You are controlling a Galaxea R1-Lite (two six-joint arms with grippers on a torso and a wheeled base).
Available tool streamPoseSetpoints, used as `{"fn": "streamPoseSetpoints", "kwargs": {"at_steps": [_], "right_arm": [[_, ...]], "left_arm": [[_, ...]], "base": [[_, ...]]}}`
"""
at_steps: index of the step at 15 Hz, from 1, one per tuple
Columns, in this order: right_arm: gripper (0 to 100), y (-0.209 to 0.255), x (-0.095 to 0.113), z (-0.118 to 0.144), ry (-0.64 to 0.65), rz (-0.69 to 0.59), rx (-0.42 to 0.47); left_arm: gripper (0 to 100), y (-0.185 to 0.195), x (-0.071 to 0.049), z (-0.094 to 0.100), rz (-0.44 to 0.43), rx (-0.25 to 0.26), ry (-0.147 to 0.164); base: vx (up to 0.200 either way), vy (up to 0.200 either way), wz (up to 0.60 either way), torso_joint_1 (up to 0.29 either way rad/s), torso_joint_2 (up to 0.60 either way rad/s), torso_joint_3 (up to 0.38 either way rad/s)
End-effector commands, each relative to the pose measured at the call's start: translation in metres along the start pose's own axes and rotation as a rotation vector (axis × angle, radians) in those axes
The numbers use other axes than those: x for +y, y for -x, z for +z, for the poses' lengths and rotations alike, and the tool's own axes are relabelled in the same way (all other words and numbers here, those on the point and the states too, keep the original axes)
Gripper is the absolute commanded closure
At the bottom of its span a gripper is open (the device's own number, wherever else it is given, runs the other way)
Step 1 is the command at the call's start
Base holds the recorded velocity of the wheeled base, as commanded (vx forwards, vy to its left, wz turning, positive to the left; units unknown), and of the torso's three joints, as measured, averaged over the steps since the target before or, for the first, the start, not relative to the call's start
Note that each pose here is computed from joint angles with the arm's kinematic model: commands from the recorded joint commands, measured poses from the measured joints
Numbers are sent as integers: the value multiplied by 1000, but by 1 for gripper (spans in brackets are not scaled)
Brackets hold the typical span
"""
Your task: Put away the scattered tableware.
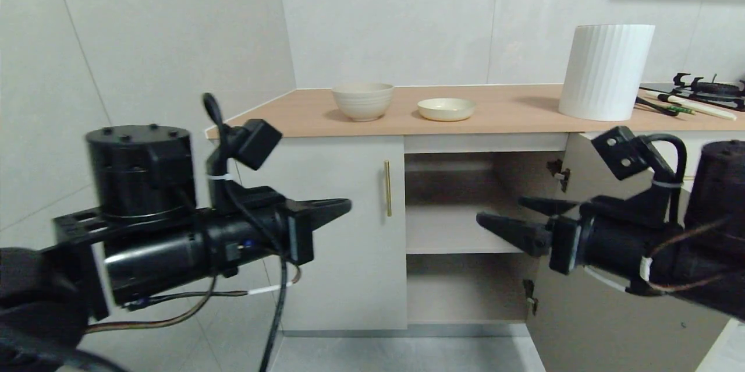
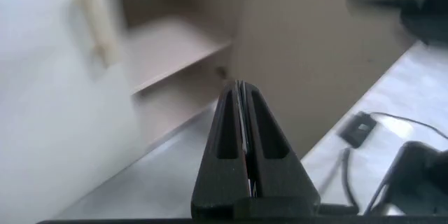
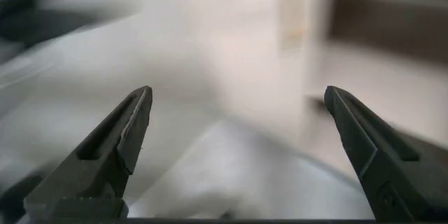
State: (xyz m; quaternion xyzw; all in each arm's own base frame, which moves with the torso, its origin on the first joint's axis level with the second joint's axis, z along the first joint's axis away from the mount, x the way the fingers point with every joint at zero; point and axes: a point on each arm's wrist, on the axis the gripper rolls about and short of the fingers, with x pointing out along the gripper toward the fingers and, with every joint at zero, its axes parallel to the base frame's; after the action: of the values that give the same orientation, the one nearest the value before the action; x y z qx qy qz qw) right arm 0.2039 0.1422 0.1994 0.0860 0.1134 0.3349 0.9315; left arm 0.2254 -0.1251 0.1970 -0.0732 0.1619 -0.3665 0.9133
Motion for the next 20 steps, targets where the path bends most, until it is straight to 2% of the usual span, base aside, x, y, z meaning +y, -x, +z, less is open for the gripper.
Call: {"fn": "streamPoseSetpoints", "kwargs": {"at_steps": [1,3,5,6,7,9,11,18,20], "right_arm": [[0,-40,-29,31,-9,-233,28],[0,-40,-30,45,-16,-267,83],[0,-29,-28,44,-21,-288,146],[0,-24,-26,48,-21,-294,134],[0,-19,-24,49,-19,-300,125],[0,-9,-23,48,-20,-318,136],[0,0,-20,53,-21,-317,132],[0,4,-15,56,-19,-303,120],[0,5,-12,56,-16,-292,118]], "left_arm": [[100,74,5,3,135,-98,0],[100,94,11,5,212,-98,33],[100,99,20,6,260,-87,57],[100,98,24,6,276,-81,66],[0,96,26,5,278,-74,71],[0,94,27,7,276,-86,92],[0,92,28,11,258,-126,96],[0,93,28,12,264,-135,93],[0,93,27,12,262,-134,93]], "base": [[0,0,0,0,0,0],[0,0,0,0,0,0],[0,0,0,0,0,0],[0,0,0,0,0,0],[0,0,0,0,0,0],[0,0,0,0,0,0],[0,0,0,0,0,0],[0,0,0,0,0,0],[200,0,0,5,5,7]]}}
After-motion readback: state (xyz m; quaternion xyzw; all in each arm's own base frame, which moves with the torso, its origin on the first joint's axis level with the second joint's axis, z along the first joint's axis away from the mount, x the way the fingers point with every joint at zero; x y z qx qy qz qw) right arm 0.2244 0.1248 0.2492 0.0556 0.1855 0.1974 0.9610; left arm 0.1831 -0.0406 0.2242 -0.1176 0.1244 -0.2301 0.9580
